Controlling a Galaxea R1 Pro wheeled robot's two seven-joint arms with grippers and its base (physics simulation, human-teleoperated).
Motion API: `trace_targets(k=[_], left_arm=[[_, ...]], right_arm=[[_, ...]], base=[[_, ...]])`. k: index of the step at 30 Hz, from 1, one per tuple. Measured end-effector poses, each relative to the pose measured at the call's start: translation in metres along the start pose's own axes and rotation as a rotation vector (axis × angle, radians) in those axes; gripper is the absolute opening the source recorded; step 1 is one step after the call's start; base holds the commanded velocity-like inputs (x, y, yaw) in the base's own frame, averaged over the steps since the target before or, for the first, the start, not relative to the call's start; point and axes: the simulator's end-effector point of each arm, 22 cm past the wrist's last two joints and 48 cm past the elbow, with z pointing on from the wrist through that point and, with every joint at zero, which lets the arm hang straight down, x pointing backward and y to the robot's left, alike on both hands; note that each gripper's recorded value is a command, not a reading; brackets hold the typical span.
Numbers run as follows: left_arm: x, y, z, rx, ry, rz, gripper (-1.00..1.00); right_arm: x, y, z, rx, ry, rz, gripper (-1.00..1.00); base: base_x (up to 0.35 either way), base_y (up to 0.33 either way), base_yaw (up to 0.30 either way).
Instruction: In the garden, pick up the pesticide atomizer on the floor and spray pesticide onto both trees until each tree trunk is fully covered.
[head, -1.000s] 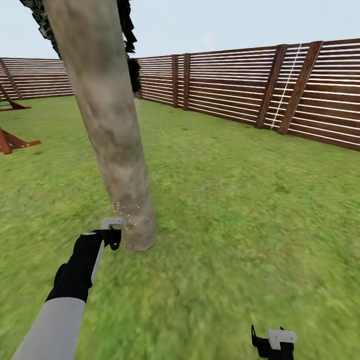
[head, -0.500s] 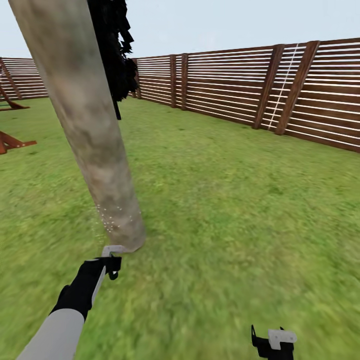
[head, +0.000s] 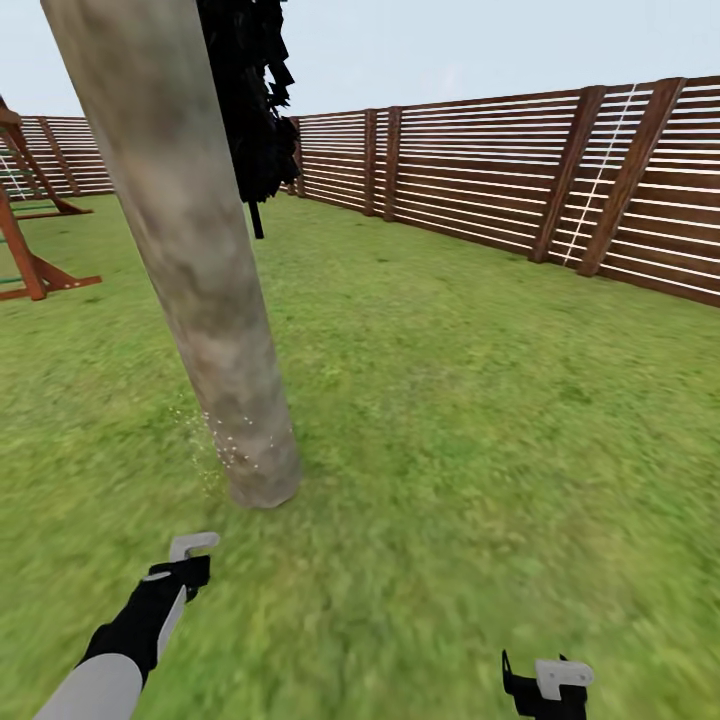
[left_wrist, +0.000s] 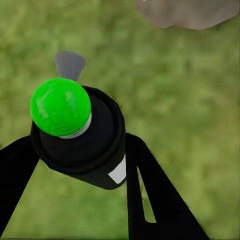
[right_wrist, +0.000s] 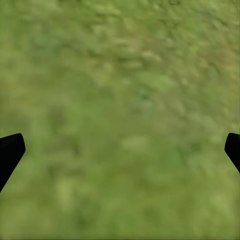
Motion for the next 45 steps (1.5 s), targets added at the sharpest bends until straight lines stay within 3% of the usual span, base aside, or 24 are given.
trace_targets(k=[4,10,17,22,27,32,37,39,41,45], left_arm=[[-0.007,0.000,0.000,-0.008,-0.037,0.006,-1.00],[-0.008,-0.007,-0.001,0.000,-0.045,0.006,-1.00],[-0.005,-0.034,-0.004,0.040,-0.046,0.003,-1.00],[-0.004,-0.042,-0.003,0.059,-0.107,0.007,-1.00],[-0.006,-0.065,-0.006,0.099,-0.127,0.093,-1.00],[-0.011,-0.056,-0.005,0.081,-0.135,0.089,-1.00],[-0.007,-0.063,-0.005,0.086,-0.127,0.092,-1.00],[-0.005,-0.077,-0.008,0.105,-0.125,0.088,-1.00],[-0.004,-0.076,-0.008,0.103,-0.123,0.084,-1.00],[-0.006,-0.041,-0.002,0.055,-0.118,0.041,-1.00]], right_arm=[[0.000,0.000,0.000,-0.002,0.000,-0.001,1.00],[0.000,0.001,0.000,-0.002,0.000,-0.001,1.00],[0.000,0.001,0.000,-0.003,0.001,-0.001,1.00],[0.000,0.001,0.000,-0.004,0.001,-0.002,1.00],[0.001,0.001,0.000,-0.004,0.001,-0.002,1.00],[0.001,0.001,0.000,-0.002,0.002,-0.001,1.00],[0.001,-0.001,0.000,0.001,0.001,-0.002,1.00],[0.001,-0.001,0.000,0.000,0.001,-0.002,1.00],[0.001,0.000,0.000,0.000,0.001,-0.002,1.00],[0.001,0.000,0.000,0.000,0.001,-0.001,1.00]], base=[[0.212,0.000,0.000],[0.297,-0.049,0.035],[-0.082,-0.222,0.235],[-0.048,-0.032,0.025],[-0.001,0.000,0.000],[0.143,0.000,0.000],[0.279,-0.095,0.000],[0.176,-0.223,0.000],[0.132,-0.189,0.000],[-0.225,-0.063,0.000]])
